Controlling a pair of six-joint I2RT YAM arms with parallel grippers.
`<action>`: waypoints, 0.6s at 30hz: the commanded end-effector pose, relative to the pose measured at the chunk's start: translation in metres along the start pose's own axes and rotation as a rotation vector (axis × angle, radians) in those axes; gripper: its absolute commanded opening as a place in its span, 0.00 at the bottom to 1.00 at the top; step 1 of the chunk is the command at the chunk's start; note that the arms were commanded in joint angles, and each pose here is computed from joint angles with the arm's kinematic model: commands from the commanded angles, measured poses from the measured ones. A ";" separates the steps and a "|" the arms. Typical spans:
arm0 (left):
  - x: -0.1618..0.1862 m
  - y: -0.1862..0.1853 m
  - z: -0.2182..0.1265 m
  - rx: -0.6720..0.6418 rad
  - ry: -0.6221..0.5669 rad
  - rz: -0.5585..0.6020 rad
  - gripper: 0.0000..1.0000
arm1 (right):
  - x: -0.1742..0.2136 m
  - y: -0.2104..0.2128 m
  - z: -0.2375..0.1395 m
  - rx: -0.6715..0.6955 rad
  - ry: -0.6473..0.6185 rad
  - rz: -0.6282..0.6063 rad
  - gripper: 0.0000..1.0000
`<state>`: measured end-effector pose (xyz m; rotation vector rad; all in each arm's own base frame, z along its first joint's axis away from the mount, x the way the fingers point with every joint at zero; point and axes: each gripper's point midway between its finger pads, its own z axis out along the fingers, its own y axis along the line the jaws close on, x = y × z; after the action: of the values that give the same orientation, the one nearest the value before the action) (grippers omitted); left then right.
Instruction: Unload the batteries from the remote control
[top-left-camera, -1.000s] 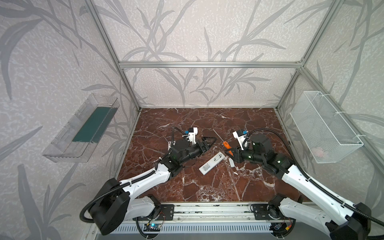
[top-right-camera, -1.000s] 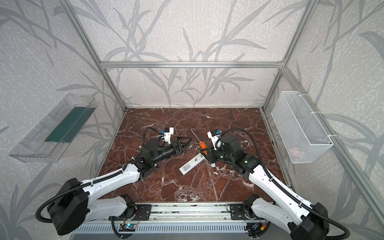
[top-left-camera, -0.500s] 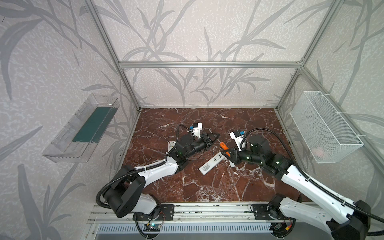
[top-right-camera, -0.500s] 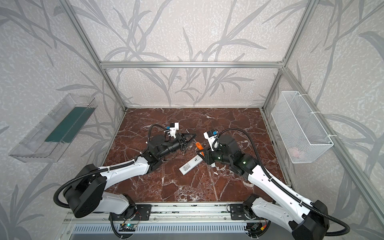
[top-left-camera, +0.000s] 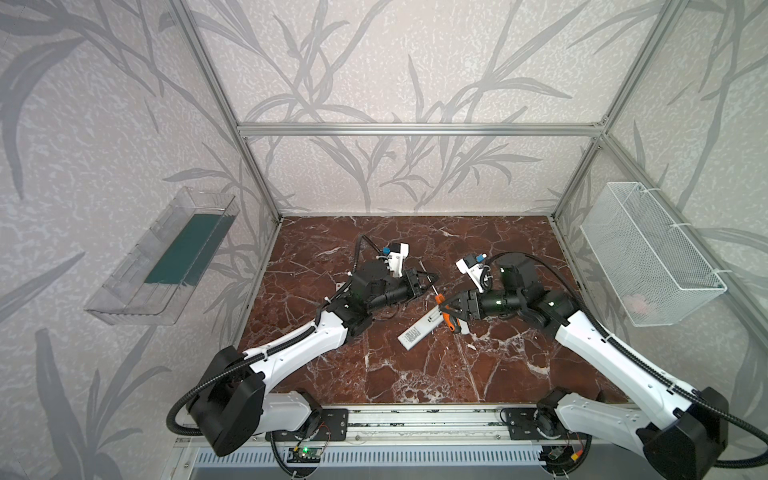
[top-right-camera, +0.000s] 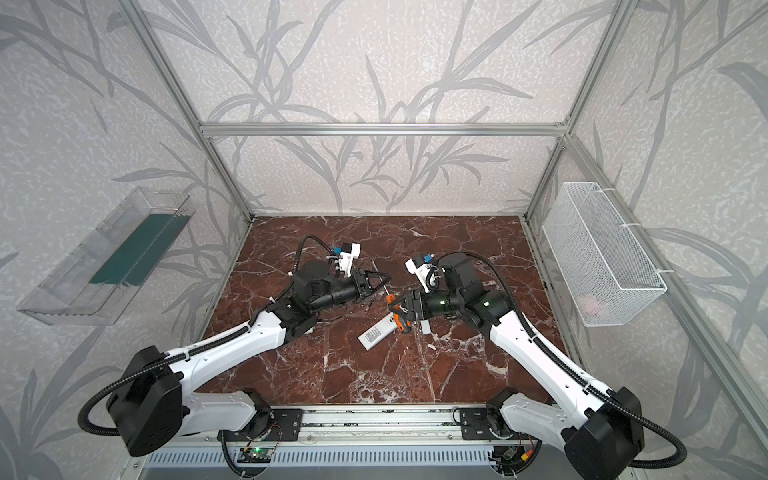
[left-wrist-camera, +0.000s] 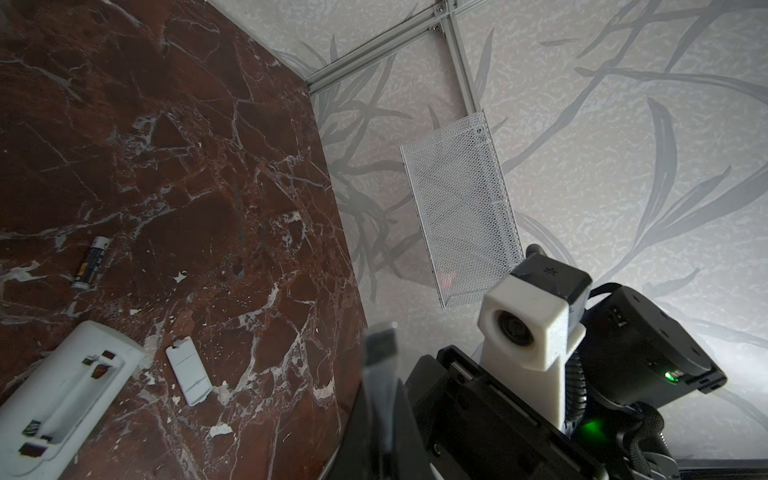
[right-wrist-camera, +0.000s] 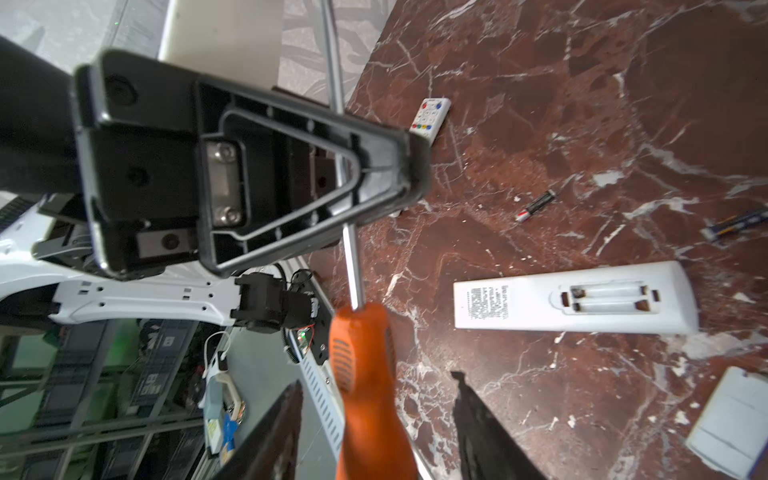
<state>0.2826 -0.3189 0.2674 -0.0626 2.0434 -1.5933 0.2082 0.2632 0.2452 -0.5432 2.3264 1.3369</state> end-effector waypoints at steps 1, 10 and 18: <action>0.001 -0.010 -0.003 0.020 0.031 0.036 0.00 | 0.010 0.019 -0.002 -0.100 0.080 0.014 0.57; 0.003 -0.010 0.000 0.033 0.052 0.025 0.00 | 0.026 0.007 0.015 -0.069 0.161 0.040 0.48; 0.003 -0.006 -0.003 0.005 0.056 0.038 0.00 | 0.033 0.001 0.020 -0.058 0.194 0.059 0.16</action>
<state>0.2723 -0.3207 0.2491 -0.0112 2.1410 -1.5903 0.1889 0.2763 0.2168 -0.6345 2.4688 1.4247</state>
